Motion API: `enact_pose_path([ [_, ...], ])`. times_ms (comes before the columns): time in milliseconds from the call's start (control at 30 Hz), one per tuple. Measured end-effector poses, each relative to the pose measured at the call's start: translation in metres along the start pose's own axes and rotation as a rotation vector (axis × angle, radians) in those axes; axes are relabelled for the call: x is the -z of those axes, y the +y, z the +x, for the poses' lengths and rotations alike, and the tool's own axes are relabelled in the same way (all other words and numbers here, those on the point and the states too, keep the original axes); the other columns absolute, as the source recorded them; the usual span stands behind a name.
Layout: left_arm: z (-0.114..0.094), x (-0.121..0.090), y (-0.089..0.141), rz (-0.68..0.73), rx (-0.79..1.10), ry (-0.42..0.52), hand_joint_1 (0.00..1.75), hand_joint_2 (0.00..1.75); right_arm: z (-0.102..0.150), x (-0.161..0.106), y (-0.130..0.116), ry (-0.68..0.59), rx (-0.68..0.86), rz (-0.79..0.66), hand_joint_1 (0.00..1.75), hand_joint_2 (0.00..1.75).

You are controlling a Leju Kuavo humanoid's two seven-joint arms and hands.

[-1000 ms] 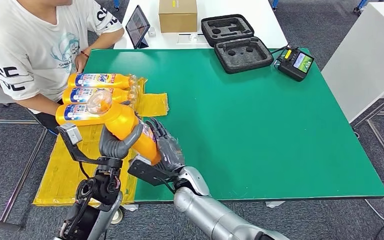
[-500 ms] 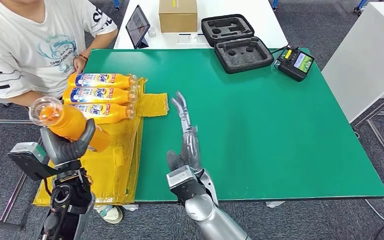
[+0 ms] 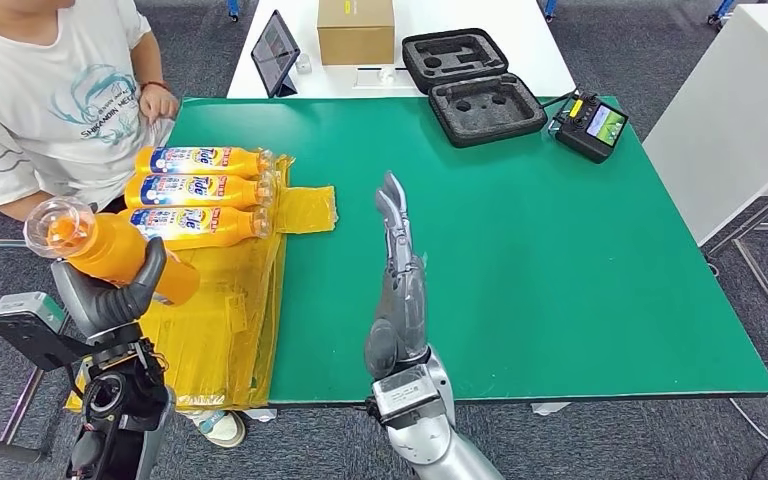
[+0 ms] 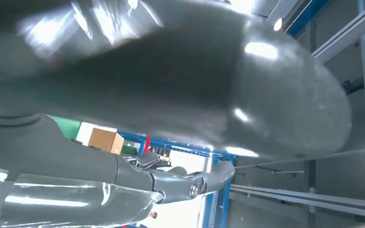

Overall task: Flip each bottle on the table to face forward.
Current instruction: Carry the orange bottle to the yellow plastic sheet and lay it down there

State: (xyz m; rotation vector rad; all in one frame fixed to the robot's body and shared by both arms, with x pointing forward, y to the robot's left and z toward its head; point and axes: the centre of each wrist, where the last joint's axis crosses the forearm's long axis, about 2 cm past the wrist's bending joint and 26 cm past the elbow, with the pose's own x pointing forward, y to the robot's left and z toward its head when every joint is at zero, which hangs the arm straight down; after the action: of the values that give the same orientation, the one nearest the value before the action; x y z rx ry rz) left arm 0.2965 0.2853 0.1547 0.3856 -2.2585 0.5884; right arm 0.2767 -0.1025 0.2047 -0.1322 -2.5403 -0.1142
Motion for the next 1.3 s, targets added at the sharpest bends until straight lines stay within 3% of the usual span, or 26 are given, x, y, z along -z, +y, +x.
enact_pose_path([
  [133, 0.007, 0.008, 0.008, 0.055, 0.191, -0.100, 1.75, 1.75, 0.017, 0.010, -0.005, -0.091, -0.043, -0.055, 0.00, 0.00],
  [267, 0.012, 0.021, 0.023, 0.028, 0.441, -0.261, 1.75, 1.75, 0.034, 0.021, -0.009, -0.156, -0.047, -0.115, 0.00, 1.75],
  [400, -0.002, 0.034, 0.035, -0.171, 0.715, -0.359, 1.75, 1.75, 0.037, 0.023, -0.015, -0.152, -0.040, -0.148, 0.00, 1.75],
  [600, -0.046, 0.035, 0.024, -0.841, 1.006, -0.280, 1.75, 1.75, 0.023, 0.013, 0.001, -0.066, 0.058, -0.060, 0.00, 1.75],
  [700, -0.069, 0.023, 0.012, -1.070, 1.055, -0.207, 1.75, 1.75, 0.016, 0.010, 0.017, -0.050, 0.089, 0.027, 0.00, 1.75],
  [967, -0.098, 0.007, 0.013, -1.258, 1.096, -0.115, 1.75, 1.75, 0.005, -0.002, 0.031, -0.005, 0.099, 0.119, 0.00, 1.75],
  [1300, -0.107, 0.021, 0.011, -1.374, 0.979, -0.005, 1.75, 1.75, 0.000, -0.012, 0.037, 0.027, 0.104, 0.171, 0.00, 1.75],
])
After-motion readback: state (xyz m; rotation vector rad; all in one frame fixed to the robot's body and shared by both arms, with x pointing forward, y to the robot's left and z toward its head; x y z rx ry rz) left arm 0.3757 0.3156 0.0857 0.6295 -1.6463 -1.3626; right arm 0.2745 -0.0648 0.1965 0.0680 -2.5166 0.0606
